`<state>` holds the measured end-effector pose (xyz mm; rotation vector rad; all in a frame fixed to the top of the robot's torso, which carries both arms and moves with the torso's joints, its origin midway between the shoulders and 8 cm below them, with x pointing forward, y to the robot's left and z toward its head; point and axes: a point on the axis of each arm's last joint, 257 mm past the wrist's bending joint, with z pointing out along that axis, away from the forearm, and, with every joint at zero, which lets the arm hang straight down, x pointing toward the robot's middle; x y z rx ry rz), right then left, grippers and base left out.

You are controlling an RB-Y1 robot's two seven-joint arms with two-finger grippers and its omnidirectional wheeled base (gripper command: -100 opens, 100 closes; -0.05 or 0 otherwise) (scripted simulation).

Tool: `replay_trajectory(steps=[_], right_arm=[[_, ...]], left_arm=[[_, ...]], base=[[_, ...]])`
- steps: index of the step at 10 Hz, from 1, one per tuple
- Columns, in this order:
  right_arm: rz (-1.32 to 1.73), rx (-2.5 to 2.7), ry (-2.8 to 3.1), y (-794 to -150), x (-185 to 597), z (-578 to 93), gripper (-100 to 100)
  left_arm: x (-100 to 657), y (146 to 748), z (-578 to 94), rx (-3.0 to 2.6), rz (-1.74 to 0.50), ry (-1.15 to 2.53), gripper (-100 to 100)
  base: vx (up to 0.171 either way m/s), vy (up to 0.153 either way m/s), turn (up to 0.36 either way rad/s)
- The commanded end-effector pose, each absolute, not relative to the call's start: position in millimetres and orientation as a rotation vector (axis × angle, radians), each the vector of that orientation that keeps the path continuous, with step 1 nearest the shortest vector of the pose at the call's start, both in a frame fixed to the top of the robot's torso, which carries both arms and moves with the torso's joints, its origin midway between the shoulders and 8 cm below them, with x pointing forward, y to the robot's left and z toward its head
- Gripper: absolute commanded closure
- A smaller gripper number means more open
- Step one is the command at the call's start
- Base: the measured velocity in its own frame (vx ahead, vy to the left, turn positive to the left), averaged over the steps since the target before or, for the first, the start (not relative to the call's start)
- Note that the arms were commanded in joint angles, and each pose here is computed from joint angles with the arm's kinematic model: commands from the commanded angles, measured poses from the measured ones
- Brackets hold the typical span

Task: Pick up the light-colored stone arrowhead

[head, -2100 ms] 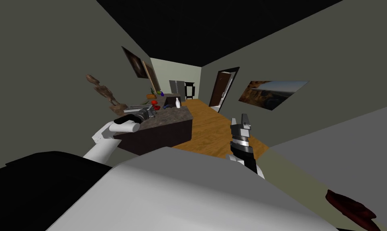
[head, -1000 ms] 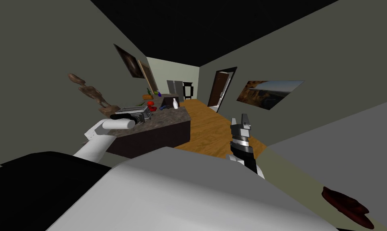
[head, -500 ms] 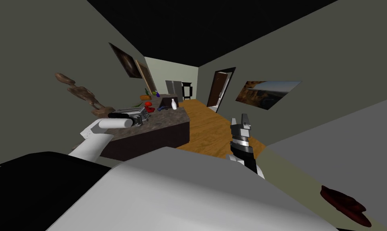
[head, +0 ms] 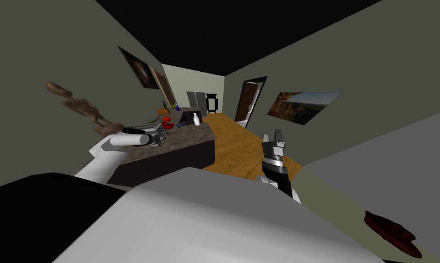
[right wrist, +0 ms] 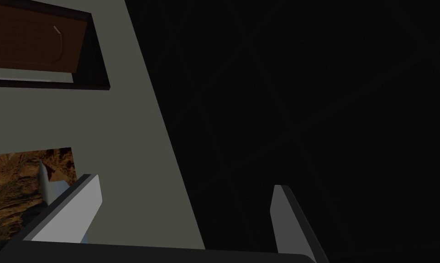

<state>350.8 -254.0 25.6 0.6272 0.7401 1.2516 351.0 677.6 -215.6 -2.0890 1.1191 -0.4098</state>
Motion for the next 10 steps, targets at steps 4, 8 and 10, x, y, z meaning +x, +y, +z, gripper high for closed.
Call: replay_trajectory(steps=[4, 8, 10], right_arm=[[1.252, 0.627, 0.740, -254, 351, 26, 0], [1.252, 0.627, 0.740, -254, 351, 26, 0], [1.252, 0.627, 0.740, -254, 351, 26, 0]], left_arm=[[316, 680, -251, -2.300, -0.322, 1.097, -100], [294, 674, -268, -2.413, -0.257, 1.099, -100], [278, 669, -280, -2.494, -0.218, 1.092, -100]], base=[[0.098, 0.013, -0.041], [0.080, 0.010, -0.025], [0.086, 0.008, -0.037]])
